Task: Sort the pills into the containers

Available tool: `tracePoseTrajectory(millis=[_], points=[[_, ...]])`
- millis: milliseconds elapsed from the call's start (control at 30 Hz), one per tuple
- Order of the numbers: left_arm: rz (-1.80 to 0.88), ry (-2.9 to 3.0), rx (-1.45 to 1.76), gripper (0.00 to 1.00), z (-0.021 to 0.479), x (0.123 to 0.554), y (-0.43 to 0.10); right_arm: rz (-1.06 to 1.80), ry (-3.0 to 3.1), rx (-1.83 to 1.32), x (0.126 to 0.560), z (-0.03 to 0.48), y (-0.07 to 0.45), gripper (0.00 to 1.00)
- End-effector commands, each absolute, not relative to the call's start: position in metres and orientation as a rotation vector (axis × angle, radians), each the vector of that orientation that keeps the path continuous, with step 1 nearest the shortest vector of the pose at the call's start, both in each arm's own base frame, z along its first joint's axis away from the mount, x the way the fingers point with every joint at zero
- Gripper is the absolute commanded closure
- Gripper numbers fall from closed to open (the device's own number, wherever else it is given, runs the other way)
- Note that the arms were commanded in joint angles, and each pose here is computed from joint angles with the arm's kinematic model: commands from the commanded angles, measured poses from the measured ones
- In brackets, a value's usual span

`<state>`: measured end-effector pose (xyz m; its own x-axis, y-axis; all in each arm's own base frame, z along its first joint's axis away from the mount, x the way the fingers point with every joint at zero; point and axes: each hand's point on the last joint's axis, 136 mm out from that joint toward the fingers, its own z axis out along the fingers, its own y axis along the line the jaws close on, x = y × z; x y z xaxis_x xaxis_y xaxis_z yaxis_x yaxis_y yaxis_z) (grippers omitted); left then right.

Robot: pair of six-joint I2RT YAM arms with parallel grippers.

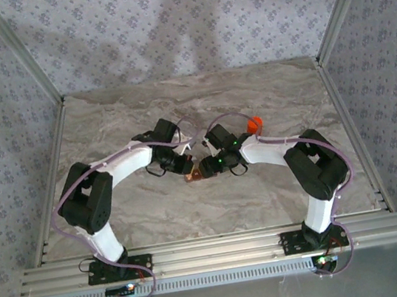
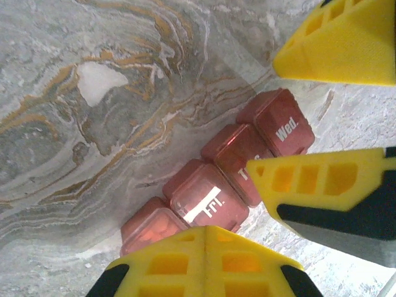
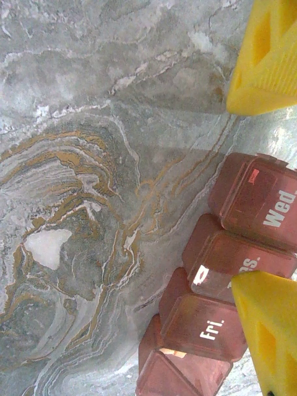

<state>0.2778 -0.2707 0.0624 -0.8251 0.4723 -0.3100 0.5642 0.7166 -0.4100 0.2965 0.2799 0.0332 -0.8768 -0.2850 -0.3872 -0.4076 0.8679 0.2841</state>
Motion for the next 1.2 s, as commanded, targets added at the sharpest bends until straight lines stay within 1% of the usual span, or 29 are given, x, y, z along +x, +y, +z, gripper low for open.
tracePoseTrajectory(millis=[0, 333, 733, 1000, 1167], points=[[-0.768, 2.747, 0.851, 1.0, 0.067, 0.263, -0.27, 0.418, 2.803, -0.481, 0.289, 0.005, 0.261, 0.31], [-0.689, 2.782, 0.838, 1.0, 0.053, 0.25, -0.257, 0.429, 2.817, -0.47, 0.289, 0.001, 0.261, 0.31], [-0.65, 2.803, 0.814, 1.0, 0.033, 0.254, -0.255, 0.443, 2.827, -0.464, 0.287, -0.005, 0.261, 0.32], [-0.635, 2.839, 0.805, 1.0, 0.011, 0.252, -0.252, 0.453, 2.828, -0.462, 0.286, -0.006, 0.261, 0.33], [-0.658, 2.812, 0.795, 1.0, 0.019, 0.254, -0.256, 0.461, 2.83, -0.465, 0.285, -0.006, 0.262, 0.33]])
